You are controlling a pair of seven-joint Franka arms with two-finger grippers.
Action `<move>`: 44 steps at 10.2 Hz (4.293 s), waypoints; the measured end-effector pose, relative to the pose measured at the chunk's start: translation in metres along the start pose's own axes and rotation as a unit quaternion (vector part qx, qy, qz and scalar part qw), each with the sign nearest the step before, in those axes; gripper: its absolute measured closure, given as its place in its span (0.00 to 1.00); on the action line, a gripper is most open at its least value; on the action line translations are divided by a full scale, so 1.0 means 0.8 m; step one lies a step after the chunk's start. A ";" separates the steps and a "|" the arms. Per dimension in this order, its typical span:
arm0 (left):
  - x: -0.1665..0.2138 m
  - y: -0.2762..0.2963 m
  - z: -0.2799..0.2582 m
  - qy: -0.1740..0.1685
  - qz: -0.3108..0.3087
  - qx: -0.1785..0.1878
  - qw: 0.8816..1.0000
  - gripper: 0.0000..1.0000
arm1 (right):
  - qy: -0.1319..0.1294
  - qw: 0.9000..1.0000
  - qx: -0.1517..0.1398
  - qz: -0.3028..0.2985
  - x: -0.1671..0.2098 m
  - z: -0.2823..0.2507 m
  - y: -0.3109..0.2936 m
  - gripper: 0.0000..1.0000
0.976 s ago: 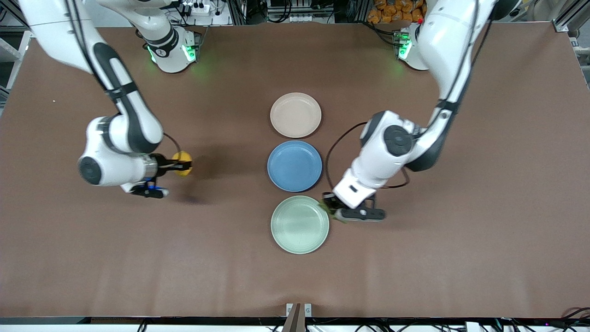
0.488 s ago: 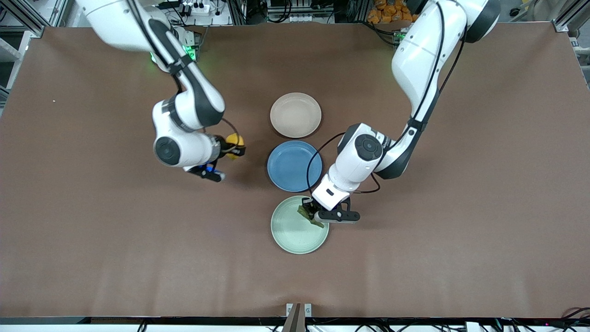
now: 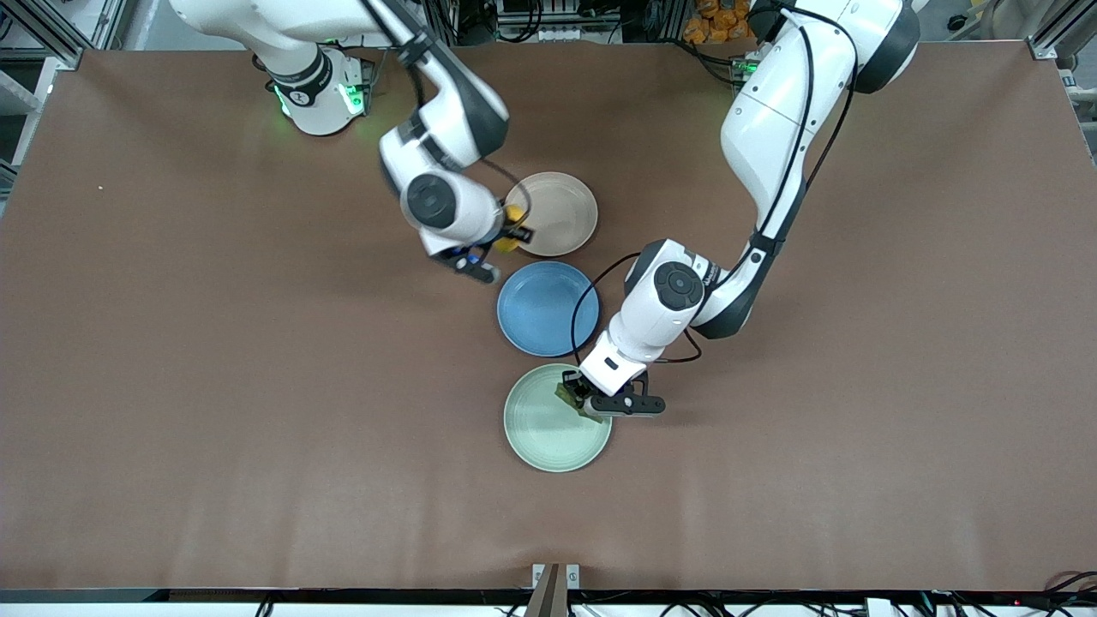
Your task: Place lemon and lettuce in plates
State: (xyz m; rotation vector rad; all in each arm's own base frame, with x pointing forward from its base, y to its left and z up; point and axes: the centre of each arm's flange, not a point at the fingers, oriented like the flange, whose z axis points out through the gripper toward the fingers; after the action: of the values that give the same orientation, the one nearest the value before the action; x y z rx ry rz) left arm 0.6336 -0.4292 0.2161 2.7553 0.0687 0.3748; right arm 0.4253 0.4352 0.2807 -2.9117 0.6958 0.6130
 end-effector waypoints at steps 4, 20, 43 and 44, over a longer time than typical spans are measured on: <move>-0.004 0.010 0.000 0.001 0.007 -0.003 1.000 0.29 | 0.016 1.000 -0.003 0.023 -0.035 0.074 -0.025 0.34; 0.129 -0.170 -0.560 -0.105 -0.031 0.190 0.976 0.00 | 0.129 0.990 0.016 -0.049 0.022 -0.103 -0.035 0.00; 0.088 -0.229 -0.657 -0.123 0.009 0.180 0.976 0.00 | 0.251 0.935 -0.059 -0.244 0.154 -0.546 0.327 0.00; 0.088 -0.229 -0.656 -0.124 0.010 0.180 0.976 0.00 | 0.253 0.933 -0.058 -0.248 0.155 -0.542 0.325 0.00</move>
State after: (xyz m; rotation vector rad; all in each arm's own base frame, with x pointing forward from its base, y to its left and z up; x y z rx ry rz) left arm 0.5612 -0.0717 0.6412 3.1393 0.0500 0.0184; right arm 0.5668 0.0766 0.6307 -3.1832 -0.0772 -0.1640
